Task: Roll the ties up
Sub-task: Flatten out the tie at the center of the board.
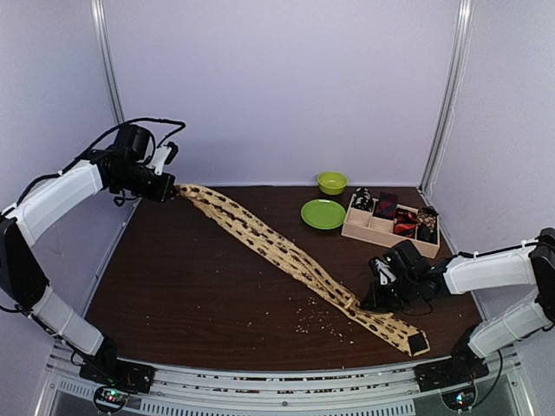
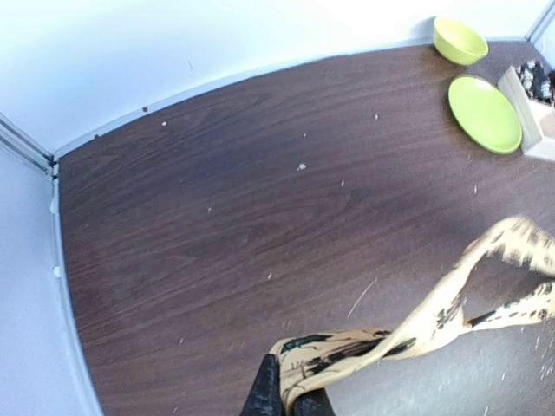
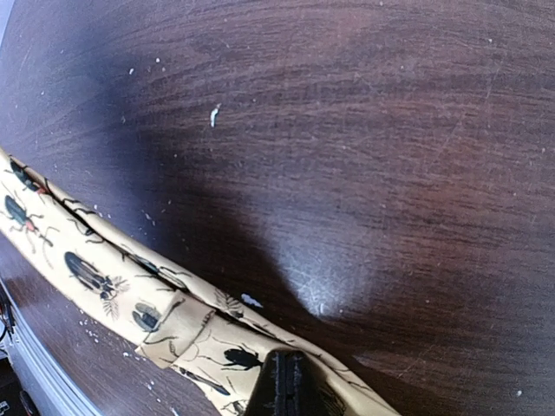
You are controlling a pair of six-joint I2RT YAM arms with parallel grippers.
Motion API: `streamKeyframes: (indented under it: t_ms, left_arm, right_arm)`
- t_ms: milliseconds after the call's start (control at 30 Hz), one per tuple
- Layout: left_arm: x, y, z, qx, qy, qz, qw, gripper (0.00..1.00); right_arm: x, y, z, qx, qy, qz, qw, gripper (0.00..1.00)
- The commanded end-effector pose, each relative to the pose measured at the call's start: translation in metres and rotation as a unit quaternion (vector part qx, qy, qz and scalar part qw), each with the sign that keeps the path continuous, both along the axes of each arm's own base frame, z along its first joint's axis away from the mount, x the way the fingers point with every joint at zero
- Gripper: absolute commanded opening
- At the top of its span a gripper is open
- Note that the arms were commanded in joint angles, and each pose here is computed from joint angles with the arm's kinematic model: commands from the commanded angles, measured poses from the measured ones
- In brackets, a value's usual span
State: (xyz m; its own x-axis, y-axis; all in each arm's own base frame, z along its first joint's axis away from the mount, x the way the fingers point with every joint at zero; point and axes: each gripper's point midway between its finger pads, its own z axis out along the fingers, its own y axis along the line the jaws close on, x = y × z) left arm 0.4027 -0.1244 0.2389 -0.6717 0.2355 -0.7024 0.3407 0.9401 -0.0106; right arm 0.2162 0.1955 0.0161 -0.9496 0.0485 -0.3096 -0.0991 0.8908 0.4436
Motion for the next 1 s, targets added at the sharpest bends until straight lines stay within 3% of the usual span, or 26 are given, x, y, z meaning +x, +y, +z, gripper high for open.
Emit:
streamKeyframes:
  t_ms: [0, 200, 367, 500, 600, 667, 833, 967]
  left_arm:
    - [-0.043, 0.035, -0.020, 0.104, 0.089, -0.011, 0.990, 0.00]
    - [-0.071, 0.035, -0.088, 0.115, 0.201, -0.036, 0.972, 0.00]
    - [-0.093, 0.019, -0.142, 0.075, 0.275, -0.069, 0.956, 0.01]
    - [-0.099, 0.032, -0.171, 0.106, 0.304, -0.052, 0.945, 0.10]
    - [-0.088, 0.044, -0.171, 0.128, 0.283, -0.028, 0.950, 0.33]
    - [-0.078, 0.041, -0.158, 0.122, 0.251, -0.027, 0.960, 0.40]
    - [-0.062, 0.027, -0.111, 0.078, 0.162, -0.039, 0.983, 0.59]
    - [-0.060, -0.004, -0.080, -0.005, 0.103, -0.086, 0.991, 0.67]
  right_arm:
    - [-0.026, -0.038, -0.032, -0.088, 0.057, -0.013, 0.994, 0.00]
    - [-0.022, -0.039, -0.026, -0.096, 0.049, -0.011, 0.994, 0.00]
    - [-0.016, -0.041, -0.021, -0.111, 0.038, -0.003, 0.993, 0.00]
    - [-0.004, -0.045, -0.008, -0.139, 0.013, 0.007, 0.990, 0.00]
    - [0.010, -0.038, 0.013, -0.140, -0.016, 0.020, 0.990, 0.00]
    - [0.017, -0.031, 0.030, -0.127, -0.036, 0.030, 0.991, 0.02]
    - [0.018, -0.015, 0.064, -0.077, -0.068, 0.049, 0.994, 0.22]
    - [0.001, 0.008, 0.079, -0.008, -0.066, 0.063, 0.996, 0.25]
